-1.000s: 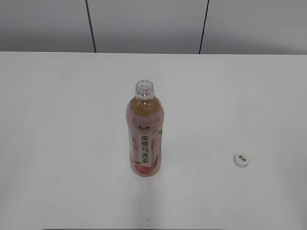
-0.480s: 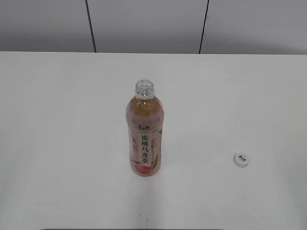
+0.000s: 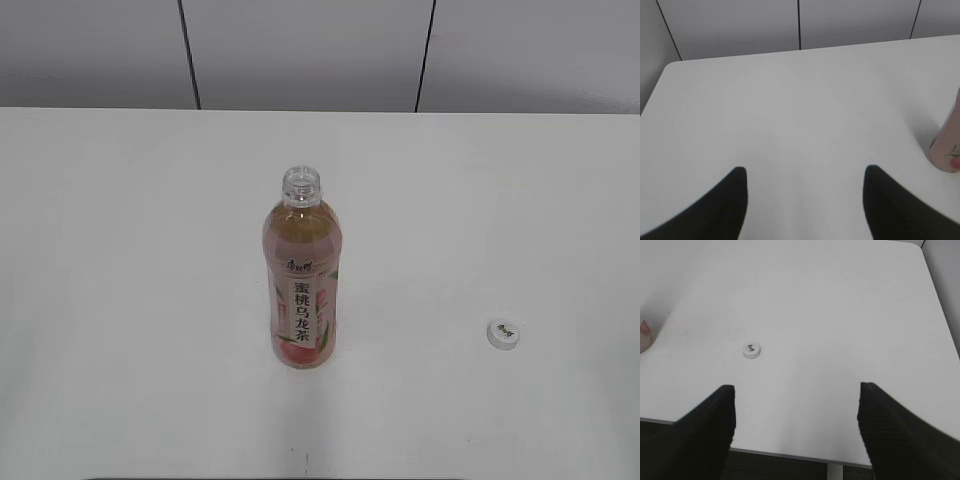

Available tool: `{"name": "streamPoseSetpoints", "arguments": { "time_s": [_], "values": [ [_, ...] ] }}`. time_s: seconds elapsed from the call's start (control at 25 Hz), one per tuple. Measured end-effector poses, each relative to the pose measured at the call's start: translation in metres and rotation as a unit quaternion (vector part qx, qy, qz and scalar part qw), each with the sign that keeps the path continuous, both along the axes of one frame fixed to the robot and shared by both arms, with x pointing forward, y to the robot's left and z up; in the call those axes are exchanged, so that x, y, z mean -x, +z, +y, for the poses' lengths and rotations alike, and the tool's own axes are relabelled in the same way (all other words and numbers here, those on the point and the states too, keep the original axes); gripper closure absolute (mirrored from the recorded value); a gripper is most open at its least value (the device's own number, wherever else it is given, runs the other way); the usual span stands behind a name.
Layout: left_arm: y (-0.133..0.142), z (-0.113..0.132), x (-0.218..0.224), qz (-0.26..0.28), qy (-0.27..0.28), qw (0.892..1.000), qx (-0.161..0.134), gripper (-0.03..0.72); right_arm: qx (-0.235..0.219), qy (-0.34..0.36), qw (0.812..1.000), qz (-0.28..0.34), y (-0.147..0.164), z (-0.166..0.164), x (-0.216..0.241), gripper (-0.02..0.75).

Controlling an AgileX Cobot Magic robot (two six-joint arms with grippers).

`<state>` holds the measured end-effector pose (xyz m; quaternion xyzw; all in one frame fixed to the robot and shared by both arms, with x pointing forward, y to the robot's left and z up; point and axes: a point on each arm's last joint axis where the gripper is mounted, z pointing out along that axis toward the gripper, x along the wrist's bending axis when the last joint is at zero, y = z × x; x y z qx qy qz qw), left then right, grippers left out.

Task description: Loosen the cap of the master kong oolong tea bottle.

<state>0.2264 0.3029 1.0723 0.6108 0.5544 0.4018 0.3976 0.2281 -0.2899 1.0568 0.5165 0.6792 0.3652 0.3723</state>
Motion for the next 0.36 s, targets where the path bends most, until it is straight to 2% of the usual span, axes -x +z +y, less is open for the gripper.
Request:
{"name": "streamPoseSetpoints", "arguments": {
  "time_s": [0.36],
  "values": [
    [0.0000, 0.0000, 0.0000, 0.000, 0.000, 1.000, 0.000, 0.265, 0.000, 0.000, 1.000, 0.000, 0.0000, 0.0000, 0.0000, 0.160]
  ]
}}
